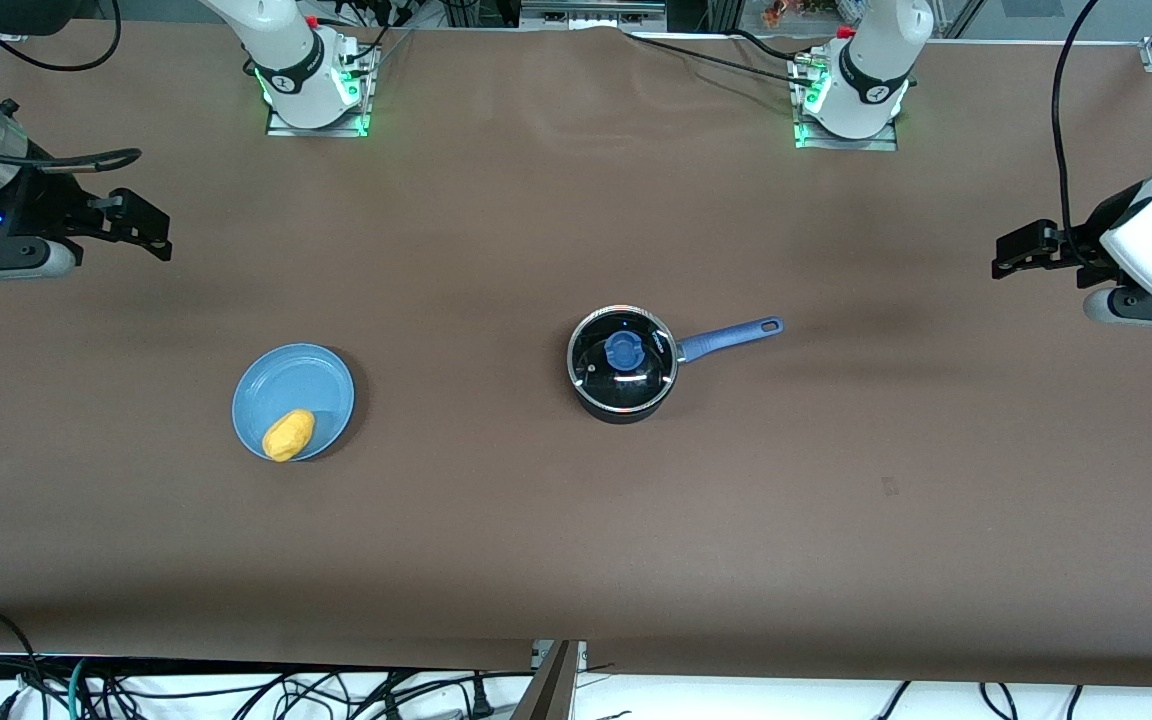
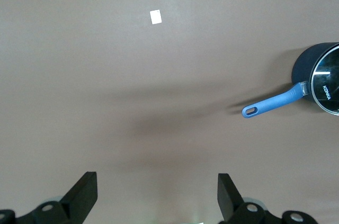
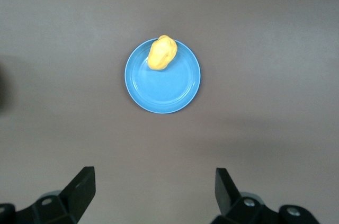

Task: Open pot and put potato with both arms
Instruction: 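Move the left gripper from rest toward the saucepan lid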

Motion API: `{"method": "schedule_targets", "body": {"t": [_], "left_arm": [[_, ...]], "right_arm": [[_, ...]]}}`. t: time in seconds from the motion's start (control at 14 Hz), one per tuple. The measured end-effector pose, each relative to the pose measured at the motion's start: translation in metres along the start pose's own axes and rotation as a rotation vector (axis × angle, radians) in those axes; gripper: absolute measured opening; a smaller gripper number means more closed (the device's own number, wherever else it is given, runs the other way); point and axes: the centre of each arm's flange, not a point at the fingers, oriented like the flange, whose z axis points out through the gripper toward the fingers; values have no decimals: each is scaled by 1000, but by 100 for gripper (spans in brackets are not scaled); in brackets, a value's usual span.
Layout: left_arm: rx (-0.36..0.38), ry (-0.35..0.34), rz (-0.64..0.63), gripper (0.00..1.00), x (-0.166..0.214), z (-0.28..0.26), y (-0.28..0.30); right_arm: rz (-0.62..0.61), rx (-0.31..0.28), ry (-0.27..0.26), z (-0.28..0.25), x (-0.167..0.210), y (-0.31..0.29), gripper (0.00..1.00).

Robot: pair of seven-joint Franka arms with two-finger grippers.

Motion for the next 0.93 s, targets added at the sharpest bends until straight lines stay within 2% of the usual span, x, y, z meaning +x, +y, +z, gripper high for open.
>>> {"method": "schedule_targets", "body": {"t": [0.29, 0.64, 0.93], "left_arm": [[0, 0, -1, 100, 0, 0, 0], [0, 0, 2, 100, 0, 0, 11], [-75, -6, -72, 100, 6, 9, 61]], "right_arm": [[1, 3, 24, -11, 1, 0, 100], [0, 2, 10, 0, 10, -1, 100], [3, 2, 6, 3, 12, 1, 100]]}}
